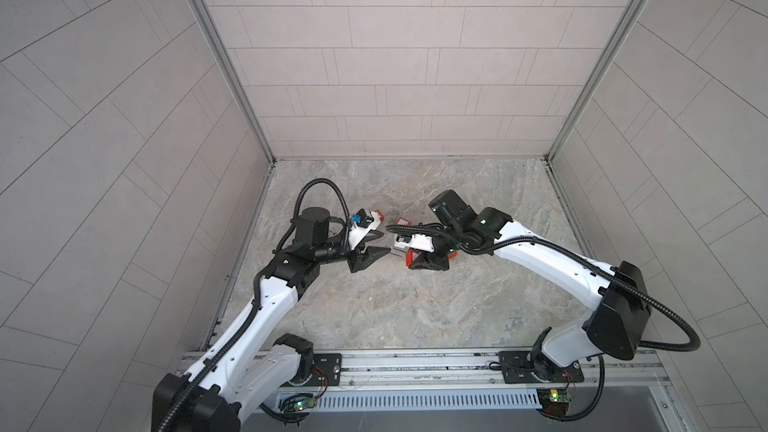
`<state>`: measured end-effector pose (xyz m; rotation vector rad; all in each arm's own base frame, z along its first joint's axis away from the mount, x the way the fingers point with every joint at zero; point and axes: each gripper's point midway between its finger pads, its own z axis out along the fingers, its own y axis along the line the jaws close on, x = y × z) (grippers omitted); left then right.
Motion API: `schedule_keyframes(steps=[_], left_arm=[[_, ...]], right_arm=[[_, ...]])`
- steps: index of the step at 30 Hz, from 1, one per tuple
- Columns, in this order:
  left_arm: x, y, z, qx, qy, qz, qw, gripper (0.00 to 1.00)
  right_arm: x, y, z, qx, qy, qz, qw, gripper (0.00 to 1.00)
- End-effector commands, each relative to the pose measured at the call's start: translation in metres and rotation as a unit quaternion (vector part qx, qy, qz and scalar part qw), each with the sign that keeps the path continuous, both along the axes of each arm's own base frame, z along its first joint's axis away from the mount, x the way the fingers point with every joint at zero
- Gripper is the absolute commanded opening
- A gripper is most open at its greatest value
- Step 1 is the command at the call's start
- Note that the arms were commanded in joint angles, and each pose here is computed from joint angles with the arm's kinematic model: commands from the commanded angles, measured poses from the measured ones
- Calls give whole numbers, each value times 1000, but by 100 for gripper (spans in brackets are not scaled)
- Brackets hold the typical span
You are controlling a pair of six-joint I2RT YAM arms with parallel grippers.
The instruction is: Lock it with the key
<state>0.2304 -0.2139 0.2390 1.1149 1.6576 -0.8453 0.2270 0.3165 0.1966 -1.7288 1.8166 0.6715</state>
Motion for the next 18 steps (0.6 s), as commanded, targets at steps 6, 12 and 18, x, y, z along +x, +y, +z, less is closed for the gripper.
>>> schedule_keyframes(steps=[6, 12, 18], left_arm=[[-15, -13, -2, 4, -10, -63, 998, 42], [-17, -12, -8, 17, -7, -68, 997, 38], [-18, -14, -6, 14, -5, -74, 997, 25]], right_arm=[[-9, -3, 16, 10, -28, 39, 999, 28], [-8, -2, 21, 14, -45, 44, 998, 27], [-9, 0, 22, 16, -51, 47, 997, 26]])
